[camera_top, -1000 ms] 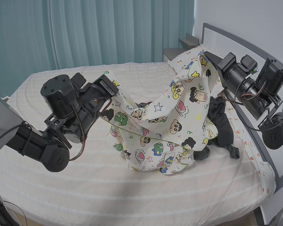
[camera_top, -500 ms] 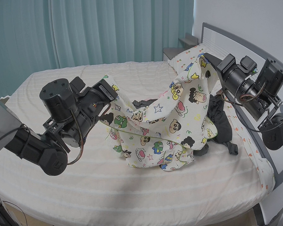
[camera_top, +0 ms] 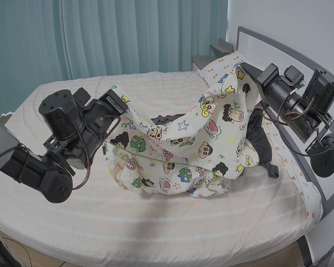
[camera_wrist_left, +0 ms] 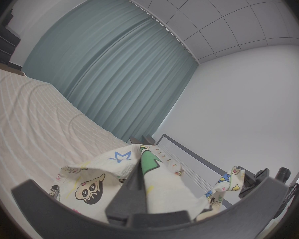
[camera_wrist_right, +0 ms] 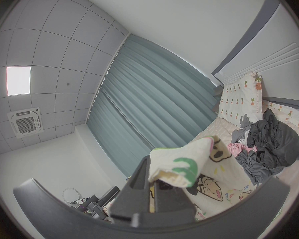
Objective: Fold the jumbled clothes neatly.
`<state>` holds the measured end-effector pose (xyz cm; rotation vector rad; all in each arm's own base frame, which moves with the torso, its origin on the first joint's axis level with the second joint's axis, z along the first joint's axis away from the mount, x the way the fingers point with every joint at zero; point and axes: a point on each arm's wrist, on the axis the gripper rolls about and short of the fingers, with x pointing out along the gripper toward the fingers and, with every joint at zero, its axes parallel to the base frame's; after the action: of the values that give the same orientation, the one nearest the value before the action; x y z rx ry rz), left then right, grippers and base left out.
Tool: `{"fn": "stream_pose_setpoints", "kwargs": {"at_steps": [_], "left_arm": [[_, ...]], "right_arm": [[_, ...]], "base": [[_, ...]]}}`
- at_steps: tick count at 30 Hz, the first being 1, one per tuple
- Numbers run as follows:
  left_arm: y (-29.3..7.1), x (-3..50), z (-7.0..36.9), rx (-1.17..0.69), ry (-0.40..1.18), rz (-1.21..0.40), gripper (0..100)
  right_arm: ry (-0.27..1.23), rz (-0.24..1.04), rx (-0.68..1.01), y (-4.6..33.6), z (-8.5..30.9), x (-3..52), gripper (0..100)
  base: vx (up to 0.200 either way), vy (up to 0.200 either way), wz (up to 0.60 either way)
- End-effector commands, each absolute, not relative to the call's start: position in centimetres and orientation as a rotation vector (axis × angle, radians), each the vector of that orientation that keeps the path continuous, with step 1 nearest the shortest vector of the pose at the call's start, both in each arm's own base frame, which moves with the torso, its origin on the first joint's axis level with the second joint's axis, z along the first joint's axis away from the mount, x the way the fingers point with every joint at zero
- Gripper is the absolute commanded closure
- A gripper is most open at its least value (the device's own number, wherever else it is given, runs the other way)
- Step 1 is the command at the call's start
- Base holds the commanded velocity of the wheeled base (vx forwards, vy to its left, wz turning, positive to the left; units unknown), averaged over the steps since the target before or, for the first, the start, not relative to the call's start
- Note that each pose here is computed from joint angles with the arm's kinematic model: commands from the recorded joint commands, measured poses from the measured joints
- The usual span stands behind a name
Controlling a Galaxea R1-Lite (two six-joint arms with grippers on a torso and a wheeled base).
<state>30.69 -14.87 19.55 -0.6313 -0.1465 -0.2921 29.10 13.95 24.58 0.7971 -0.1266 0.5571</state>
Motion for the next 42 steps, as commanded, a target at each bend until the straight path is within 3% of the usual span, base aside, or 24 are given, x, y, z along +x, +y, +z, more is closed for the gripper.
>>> {"fn": "stream_pose_setpoints", "kwargs": {"at_steps": [1, 21, 42], "left_arm": [[-13.8, 30.9, 19.9, -0.631, -0.165, -0.267, 100], [-11.3, 31.2, 21.2, -0.630, -0.226, -0.206, 100], [-8.1, 30.4, 21.4, -0.596, -0.246, -0.117, 100]], "right_arm": [[-0.130, 0.560, 0.791, 14.0, 24.7, 29.0, 100], [-0.138, 0.576, 0.743, 14.7, 24.7, 29.0, 100], [-0.117, 0.668, 0.692, 18.1, 25.6, 27.9, 100]], "base": [[0.000, 0.200, 0.00], [0.000, 0.200, 0.00], [0.000, 0.200, 0.00]]}}
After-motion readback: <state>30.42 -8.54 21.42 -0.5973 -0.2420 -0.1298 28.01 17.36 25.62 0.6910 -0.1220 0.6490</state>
